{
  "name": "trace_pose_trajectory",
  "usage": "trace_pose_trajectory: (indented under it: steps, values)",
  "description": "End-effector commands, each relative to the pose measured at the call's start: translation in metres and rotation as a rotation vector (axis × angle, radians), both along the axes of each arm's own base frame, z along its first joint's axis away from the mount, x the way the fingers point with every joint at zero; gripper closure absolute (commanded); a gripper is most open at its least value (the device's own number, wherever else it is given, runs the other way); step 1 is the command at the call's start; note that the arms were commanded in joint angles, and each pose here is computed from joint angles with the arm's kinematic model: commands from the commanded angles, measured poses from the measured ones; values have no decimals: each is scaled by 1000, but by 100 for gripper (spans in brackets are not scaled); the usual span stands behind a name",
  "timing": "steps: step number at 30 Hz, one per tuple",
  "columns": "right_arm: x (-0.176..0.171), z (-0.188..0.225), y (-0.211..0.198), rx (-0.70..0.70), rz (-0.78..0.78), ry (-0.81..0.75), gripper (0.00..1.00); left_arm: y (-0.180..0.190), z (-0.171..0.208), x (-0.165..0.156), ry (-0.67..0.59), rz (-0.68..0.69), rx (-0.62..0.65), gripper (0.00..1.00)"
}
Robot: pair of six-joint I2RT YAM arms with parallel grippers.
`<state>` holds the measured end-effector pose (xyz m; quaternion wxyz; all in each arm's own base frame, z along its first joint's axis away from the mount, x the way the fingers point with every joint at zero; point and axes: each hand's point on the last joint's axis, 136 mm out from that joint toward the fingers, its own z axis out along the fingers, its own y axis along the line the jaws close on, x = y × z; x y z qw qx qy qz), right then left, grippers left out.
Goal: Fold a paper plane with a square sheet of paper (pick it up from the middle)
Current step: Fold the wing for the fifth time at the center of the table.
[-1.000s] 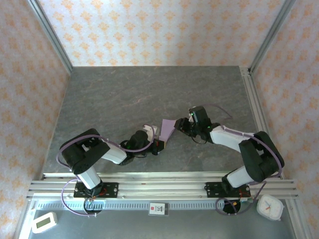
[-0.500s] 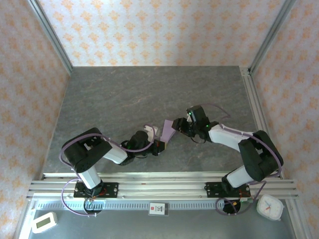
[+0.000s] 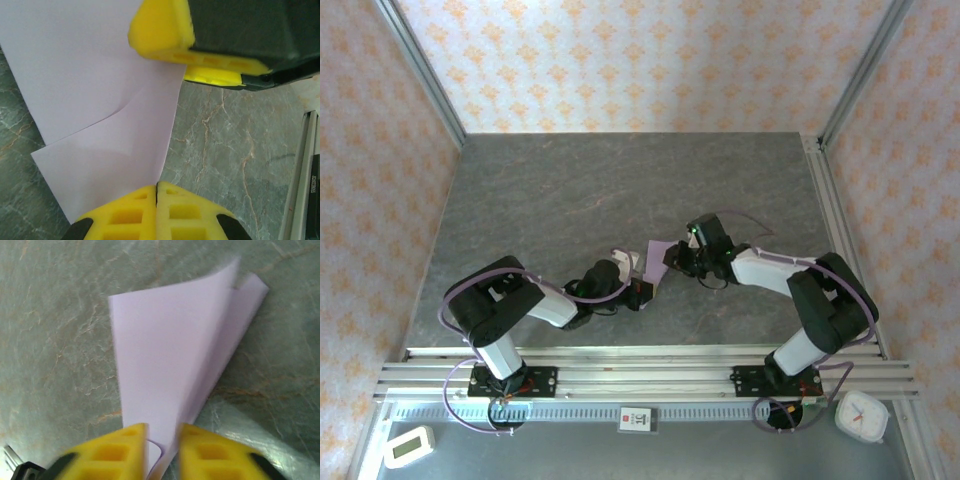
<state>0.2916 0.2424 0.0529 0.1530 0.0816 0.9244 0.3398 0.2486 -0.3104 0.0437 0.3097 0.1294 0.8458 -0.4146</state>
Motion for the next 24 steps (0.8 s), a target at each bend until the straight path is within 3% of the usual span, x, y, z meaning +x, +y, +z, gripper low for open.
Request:
trace_pose_trajectory:
  steps: [1, 2, 4, 8, 15, 24]
  values:
    - [-2, 1, 0, 6, 4, -9, 97, -2, 8, 6, -39, -17, 19, 100]
    - [-3, 1, 0, 5, 4, -9, 100, -2, 8, 8, -42, -15, 31, 100]
    - [-3, 0, 0, 4, 5, -8, 100, 1, 8, 11, -57, -6, 61, 83]
    - [-3, 1, 0, 6, 3, -9, 100, 9, 12, 16, -103, 29, 119, 64]
    - [-3, 1, 0, 6, 2, -9, 100, 6, 12, 15, -229, 31, 323, 53]
    - [-4, 0, -1, 8, -2, -7, 100, 0, 2, 13, -330, 51, 509, 51]
